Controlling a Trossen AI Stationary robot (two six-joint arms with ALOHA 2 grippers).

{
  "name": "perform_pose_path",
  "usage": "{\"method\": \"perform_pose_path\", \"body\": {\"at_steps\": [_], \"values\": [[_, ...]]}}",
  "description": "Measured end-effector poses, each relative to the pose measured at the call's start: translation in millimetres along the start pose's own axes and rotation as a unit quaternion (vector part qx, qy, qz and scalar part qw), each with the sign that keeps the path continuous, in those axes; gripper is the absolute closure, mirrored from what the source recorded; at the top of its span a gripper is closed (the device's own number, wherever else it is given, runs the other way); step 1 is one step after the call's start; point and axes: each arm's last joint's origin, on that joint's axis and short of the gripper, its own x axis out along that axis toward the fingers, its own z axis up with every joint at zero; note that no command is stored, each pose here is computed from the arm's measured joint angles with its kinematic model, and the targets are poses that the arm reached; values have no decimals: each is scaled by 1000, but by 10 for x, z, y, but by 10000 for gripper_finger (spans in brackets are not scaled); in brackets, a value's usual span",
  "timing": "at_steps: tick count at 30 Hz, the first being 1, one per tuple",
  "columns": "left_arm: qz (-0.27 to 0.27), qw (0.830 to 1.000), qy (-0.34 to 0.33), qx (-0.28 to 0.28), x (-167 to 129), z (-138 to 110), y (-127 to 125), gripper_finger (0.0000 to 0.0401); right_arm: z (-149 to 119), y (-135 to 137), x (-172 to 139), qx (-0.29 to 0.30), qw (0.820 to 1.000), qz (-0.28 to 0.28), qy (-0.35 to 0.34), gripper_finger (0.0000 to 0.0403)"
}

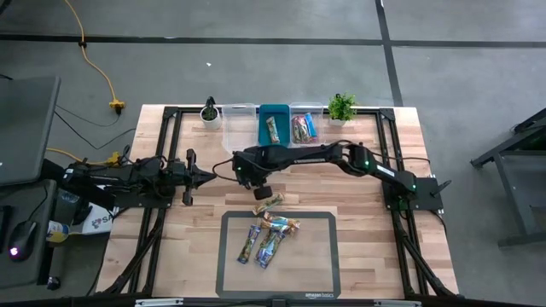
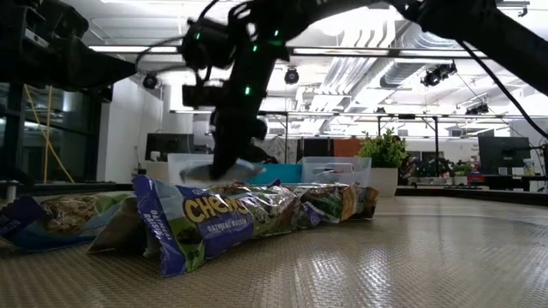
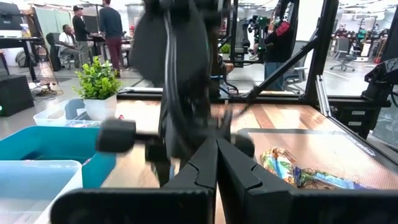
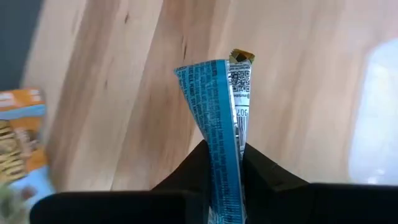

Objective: Pick and place Granola Bars by type
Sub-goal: Put the yellow granola bar into the blue bin

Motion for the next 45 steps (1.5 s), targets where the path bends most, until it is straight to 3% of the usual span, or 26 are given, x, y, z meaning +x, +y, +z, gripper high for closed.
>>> {"method": "perform_pose_path", "body": {"at_steps": [11, 19, 22, 31, 38, 43, 45], "values": [[-2, 1000, 0, 0, 0, 0, -1, 400, 144, -86, -961, 45, 991, 30, -119, 357], [-1, 1000, 0, 0, 0, -1, -1, 400, 229, -288, -1614, 113, 956, 42, -267, 357], [-1, 1000, 0, 0, 0, 0, -1, 400, 265, -391, -1750, 163, 934, 31, -316, 357], [-1, 1000, 0, 0, 0, -1, -1, 400, 282, -803, -1943, 316, 844, 18, -433, 357], [-1, 1000, 0, 0, 0, 0, -1, 400, 12, -1170, -1885, 499, 768, -91, -391, 357], [-1, 1000, 0, 0, 0, 0, -1, 400, -264, -1359, -1806, 583, 721, -196, -319, 357], [-1, 1000, 0, 0, 0, -1, -1, 400, -364, -1412, -1782, 601, 711, -222, -291, 357]]}}
